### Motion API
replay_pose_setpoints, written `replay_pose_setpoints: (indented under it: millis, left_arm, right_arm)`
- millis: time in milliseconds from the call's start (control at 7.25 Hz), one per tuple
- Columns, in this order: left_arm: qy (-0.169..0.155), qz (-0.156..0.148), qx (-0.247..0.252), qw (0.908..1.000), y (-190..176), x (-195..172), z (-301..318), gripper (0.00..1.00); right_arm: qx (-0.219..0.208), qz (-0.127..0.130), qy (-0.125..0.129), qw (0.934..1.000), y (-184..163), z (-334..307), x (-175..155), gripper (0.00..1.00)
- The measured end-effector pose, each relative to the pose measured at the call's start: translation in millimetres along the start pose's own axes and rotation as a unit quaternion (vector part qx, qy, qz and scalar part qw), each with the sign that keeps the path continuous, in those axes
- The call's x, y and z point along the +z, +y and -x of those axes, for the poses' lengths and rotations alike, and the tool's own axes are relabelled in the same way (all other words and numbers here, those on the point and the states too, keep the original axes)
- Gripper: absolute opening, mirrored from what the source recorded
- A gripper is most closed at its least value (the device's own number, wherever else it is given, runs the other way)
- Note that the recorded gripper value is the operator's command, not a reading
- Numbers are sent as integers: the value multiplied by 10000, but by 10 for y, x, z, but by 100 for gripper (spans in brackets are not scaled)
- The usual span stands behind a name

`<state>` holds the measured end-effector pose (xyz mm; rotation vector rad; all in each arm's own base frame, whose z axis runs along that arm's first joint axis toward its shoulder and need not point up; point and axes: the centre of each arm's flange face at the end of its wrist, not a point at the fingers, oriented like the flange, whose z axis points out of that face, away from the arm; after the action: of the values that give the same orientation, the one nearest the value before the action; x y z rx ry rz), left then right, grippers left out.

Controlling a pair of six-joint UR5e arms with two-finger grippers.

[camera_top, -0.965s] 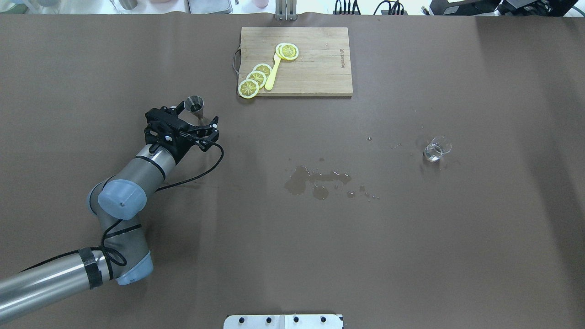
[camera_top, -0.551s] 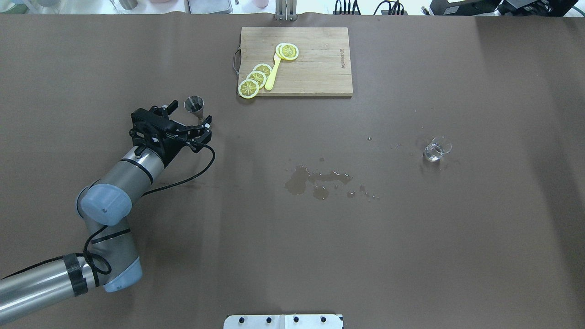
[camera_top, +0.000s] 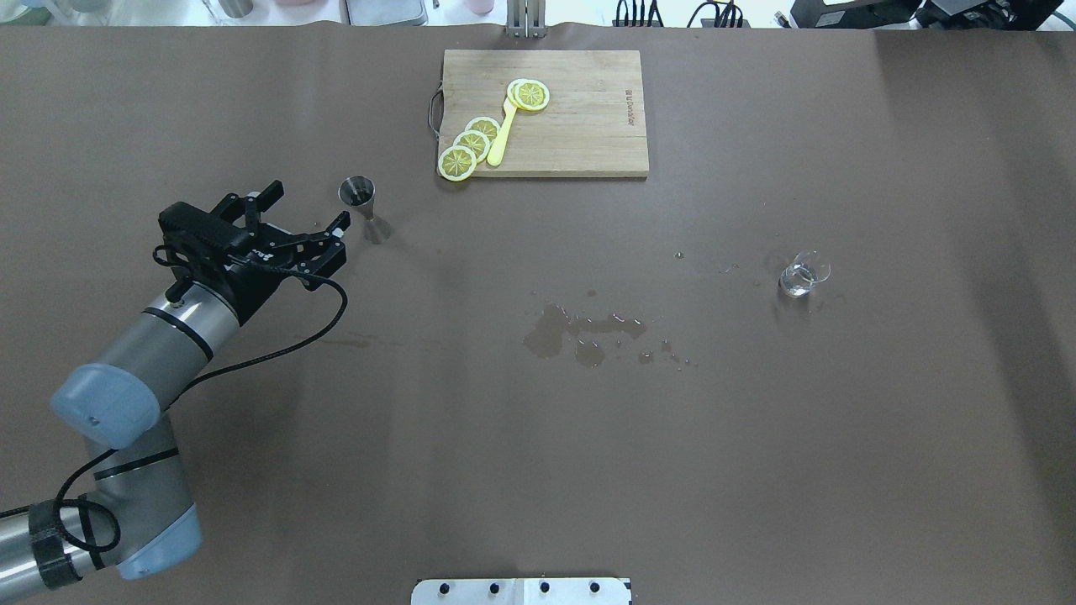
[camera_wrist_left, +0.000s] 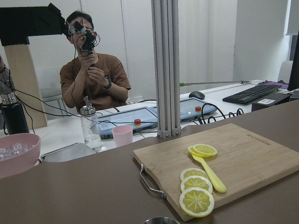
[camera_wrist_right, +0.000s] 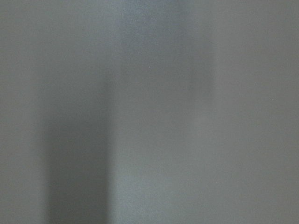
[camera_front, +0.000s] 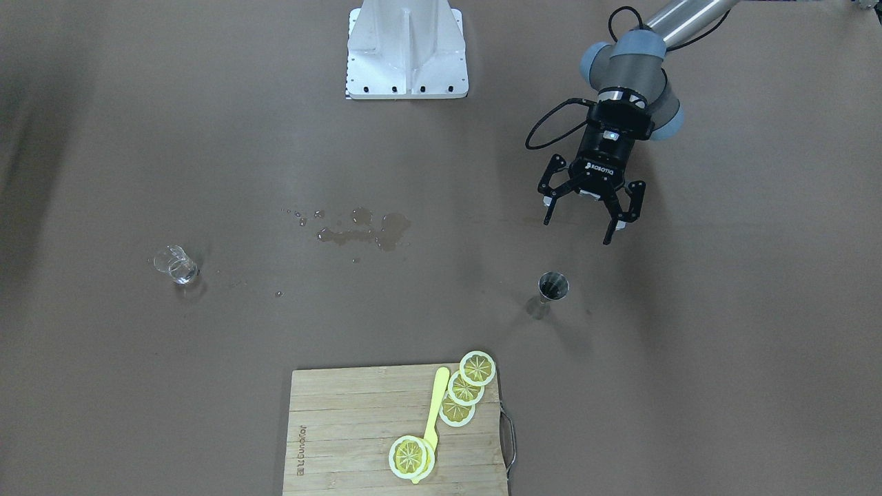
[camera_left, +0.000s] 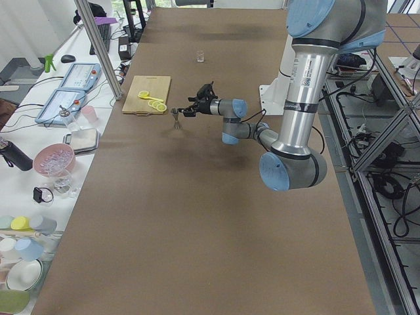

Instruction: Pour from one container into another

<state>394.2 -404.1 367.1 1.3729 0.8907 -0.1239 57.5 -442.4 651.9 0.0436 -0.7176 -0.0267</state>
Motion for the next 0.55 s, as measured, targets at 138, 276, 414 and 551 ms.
replay_pose_setpoints:
  millis: [138,276,414,551]
  left_arm:
    - [-95,96,95,9999,-76,-169,130,98]
    - [-290,273,275,9988,-144,-342,322,98]
    - [-546,484,491,9961,-187,-476,537,98]
    - [-761,691,679,9924,-174,-557,725,98]
  right_arm:
    - [-14,-5,3,10000,4,1,-2,100]
    - [-30,-20,3,10000,-5,11,-14,100]
    - [-37,-27,2,10000,-3,16,-19,100]
    - [-32,-21,3,10000,12,10,-12,100]
